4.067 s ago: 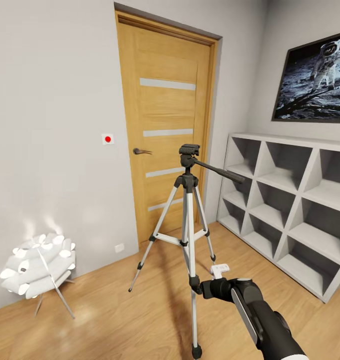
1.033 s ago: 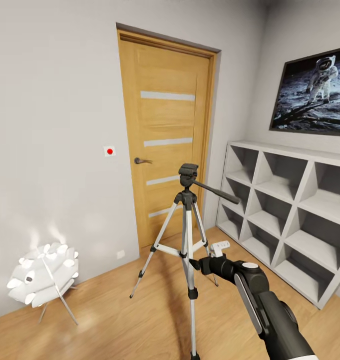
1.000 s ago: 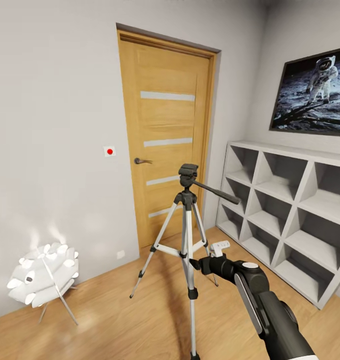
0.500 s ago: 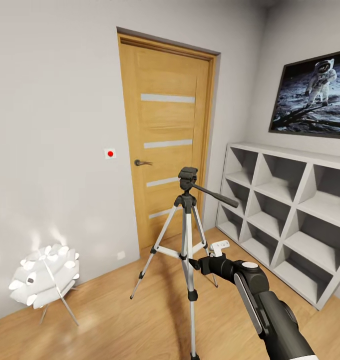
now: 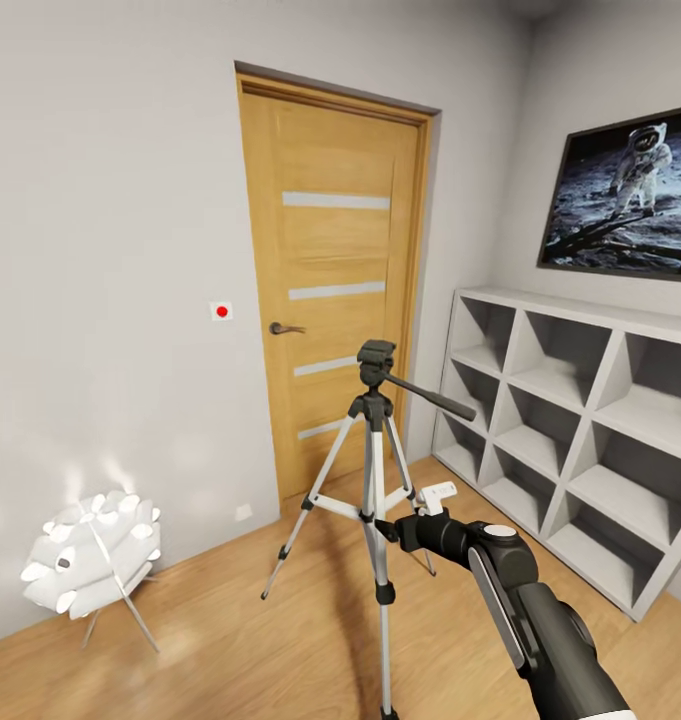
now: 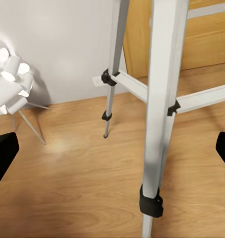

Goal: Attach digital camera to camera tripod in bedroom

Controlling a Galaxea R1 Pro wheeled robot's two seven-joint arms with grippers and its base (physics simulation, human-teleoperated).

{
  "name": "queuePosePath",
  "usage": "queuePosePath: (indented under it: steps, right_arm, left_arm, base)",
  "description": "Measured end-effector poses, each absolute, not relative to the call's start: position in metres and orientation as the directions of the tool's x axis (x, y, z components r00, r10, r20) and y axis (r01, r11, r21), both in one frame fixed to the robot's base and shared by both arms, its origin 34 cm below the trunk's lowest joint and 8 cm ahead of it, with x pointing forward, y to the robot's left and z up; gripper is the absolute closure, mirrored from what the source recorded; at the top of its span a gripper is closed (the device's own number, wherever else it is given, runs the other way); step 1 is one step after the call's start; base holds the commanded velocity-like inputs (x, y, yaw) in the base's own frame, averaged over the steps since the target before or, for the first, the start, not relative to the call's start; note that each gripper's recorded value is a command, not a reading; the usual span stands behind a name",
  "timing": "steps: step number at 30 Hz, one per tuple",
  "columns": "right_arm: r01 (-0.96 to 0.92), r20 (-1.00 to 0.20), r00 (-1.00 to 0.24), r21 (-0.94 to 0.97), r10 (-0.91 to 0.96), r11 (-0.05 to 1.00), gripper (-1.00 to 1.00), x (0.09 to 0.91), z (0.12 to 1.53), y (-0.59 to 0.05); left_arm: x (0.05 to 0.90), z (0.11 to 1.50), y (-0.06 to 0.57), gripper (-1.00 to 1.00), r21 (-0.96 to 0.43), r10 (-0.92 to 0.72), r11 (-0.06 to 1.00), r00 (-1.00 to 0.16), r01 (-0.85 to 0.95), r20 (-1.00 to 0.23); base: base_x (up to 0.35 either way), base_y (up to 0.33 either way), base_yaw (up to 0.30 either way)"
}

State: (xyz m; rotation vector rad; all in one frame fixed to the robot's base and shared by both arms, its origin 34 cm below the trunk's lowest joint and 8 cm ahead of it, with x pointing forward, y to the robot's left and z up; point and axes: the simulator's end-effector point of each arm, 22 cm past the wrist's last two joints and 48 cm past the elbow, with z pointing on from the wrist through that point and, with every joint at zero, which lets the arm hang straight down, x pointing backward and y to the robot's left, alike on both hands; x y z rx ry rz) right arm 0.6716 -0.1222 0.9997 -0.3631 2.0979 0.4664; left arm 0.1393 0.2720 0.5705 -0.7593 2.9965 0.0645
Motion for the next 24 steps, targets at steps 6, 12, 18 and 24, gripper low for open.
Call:
queuePosePath:
  steps: [6, 12, 18, 24]
  right_arm:
    - [-0.424, -0.847, -0.525, 0.182, -0.077, 0.887, -1.0, 0.671, 1.005, -0.124]
    - [-0.422, -0.848, -0.525, 0.181, -0.077, 0.888, -1.0, 0.67, 1.01, -0.124]
    - [-0.423, -0.848, -0.524, 0.184, -0.074, 0.887, -1.0, 0.668, 1.016, -0.123]
    - [-0.417, -0.845, -0.529, 0.181, -0.077, 0.891, -1.0, 0.666, 1.02, -0.126]
  left_arm:
    - [0.138, 0.577, 0.272, -1.0, 0.028, -0.475, 0.879, -0.878, -0.477, -0.058]
    - [0.136, 0.583, 0.272, -1.0, 0.028, -0.475, 0.879, -0.878, -0.477, -0.058]
    - [0.134, 0.588, 0.272, -1.0, 0.028, -0.475, 0.878, -0.878, -0.477, -0.058]
    - [0.132, 0.594, 0.272, -1.0, 0.029, -0.475, 0.878, -0.878, -0.477, -0.058]
  base:
    - [0.0, 0.0, 0.0]
    - [0.0, 0.0, 0.0]
    - [0.0, 0.0, 0.0]
    - [0.0, 0.0, 0.0]
